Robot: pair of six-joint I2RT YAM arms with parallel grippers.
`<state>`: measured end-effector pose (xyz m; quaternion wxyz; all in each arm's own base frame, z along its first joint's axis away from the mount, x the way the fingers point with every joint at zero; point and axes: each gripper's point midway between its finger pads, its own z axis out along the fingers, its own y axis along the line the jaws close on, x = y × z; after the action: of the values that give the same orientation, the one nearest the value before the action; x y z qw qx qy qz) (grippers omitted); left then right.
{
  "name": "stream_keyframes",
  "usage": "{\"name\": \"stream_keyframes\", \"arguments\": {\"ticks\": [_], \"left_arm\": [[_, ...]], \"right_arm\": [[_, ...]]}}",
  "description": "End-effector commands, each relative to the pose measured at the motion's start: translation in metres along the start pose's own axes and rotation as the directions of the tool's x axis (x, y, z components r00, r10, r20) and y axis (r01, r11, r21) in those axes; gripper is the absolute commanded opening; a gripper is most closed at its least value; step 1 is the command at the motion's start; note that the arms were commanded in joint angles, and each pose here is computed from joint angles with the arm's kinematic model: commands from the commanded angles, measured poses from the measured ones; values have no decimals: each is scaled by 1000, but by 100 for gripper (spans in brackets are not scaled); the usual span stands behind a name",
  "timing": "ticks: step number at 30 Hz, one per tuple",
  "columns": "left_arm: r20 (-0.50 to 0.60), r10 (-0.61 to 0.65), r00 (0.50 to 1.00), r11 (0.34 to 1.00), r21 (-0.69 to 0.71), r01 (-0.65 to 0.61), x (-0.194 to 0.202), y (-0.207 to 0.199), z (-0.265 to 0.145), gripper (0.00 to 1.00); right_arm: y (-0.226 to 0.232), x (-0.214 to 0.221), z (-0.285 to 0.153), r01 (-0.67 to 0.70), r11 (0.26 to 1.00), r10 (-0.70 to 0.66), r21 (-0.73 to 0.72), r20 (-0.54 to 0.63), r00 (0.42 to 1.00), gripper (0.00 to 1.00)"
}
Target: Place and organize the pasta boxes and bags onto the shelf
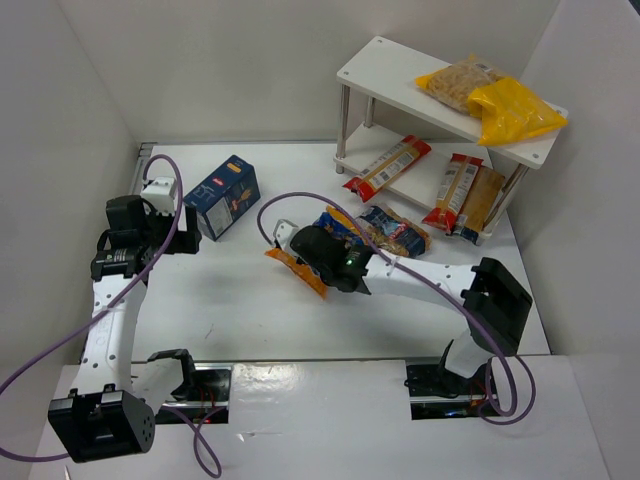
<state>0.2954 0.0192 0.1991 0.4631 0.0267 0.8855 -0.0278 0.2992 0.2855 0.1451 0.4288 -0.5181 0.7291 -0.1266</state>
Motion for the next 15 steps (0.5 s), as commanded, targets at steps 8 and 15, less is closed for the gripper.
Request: {"name": "stream_keyframes", "arguments": {"ticks": [8, 15], "left_arm": [[44, 13, 999, 1000, 9, -14, -7, -1, -4, 100], [44, 13, 999, 1000, 9, -14, -7, -1, -4, 100]], "right_arm": [[-121, -10, -53, -90, 820, 85, 565, 36, 996, 0], [-162, 7, -67, -108, 746, 138, 657, 7, 990, 0]]}}
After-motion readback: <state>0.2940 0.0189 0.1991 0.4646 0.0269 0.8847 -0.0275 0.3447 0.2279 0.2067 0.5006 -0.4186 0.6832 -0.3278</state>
